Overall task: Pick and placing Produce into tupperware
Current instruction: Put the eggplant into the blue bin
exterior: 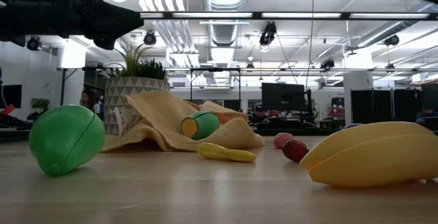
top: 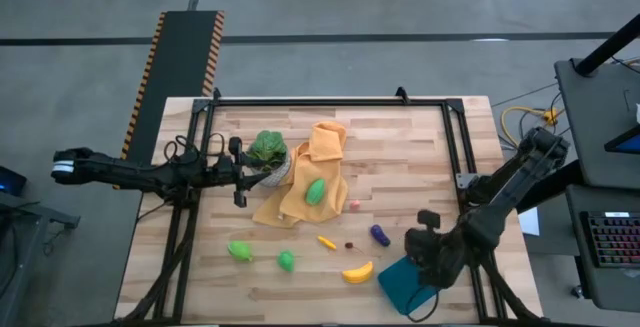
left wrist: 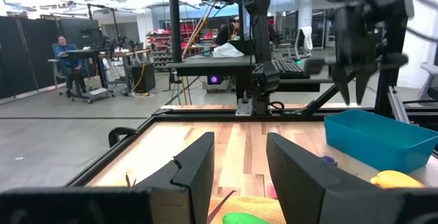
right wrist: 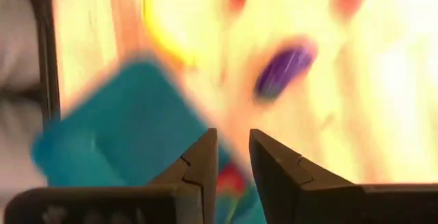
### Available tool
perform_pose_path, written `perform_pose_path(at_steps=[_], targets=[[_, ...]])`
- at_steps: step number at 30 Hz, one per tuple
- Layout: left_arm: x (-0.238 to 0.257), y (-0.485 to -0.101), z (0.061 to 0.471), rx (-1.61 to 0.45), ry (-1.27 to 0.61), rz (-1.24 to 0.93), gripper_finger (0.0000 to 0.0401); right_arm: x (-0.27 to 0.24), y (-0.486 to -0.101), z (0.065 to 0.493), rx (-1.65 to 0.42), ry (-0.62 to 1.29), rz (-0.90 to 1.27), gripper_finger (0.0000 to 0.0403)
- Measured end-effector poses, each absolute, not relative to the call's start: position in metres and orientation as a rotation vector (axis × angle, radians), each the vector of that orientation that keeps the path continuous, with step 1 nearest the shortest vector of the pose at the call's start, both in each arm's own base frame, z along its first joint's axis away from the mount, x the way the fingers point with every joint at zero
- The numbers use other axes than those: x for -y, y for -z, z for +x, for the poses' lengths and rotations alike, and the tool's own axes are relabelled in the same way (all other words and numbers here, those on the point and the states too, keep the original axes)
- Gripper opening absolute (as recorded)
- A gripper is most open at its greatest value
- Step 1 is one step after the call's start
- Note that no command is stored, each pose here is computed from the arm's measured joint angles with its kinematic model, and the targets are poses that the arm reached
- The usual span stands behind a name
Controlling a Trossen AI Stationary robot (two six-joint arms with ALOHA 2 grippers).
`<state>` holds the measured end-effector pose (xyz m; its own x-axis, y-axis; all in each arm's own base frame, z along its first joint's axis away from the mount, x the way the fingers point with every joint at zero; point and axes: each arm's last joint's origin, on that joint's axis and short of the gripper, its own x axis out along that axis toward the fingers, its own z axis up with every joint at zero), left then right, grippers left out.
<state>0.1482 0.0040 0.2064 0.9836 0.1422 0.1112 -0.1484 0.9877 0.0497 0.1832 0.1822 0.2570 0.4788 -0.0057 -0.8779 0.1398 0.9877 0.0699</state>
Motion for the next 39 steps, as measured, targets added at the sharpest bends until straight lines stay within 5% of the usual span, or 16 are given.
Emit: perform_pose_path(at_steps=[4,10,18,25,39], targets=[[-0.004,-0.206,0.148,0.109,-0.146,0.057,0.0121,-0.174,-0.284,0.184,-0.862,0.139,0.054,0.0073],[-0.004,-0.206,0.148,0.109,-0.145,0.057,0.0121,-0.167,-0.293,0.186,-0.827,0.14,0.03,0.009],[-0.004,-0.206,0.148,0.108,-0.146,0.056,0.0121,-0.161,-0.295,0.207,-0.962,0.081,0.226,0.0225],[-0.004,-0.206,0.148,0.106,-0.146,0.056,0.0121,-0.158,-0.286,0.217,-0.995,0.091,0.183,0.0324],[-0.004,-0.206,0.148,0.106,-0.146,0.055,0.0121,-0.15,-0.248,0.248,-1.062,0.346,0.304,0.0327]])
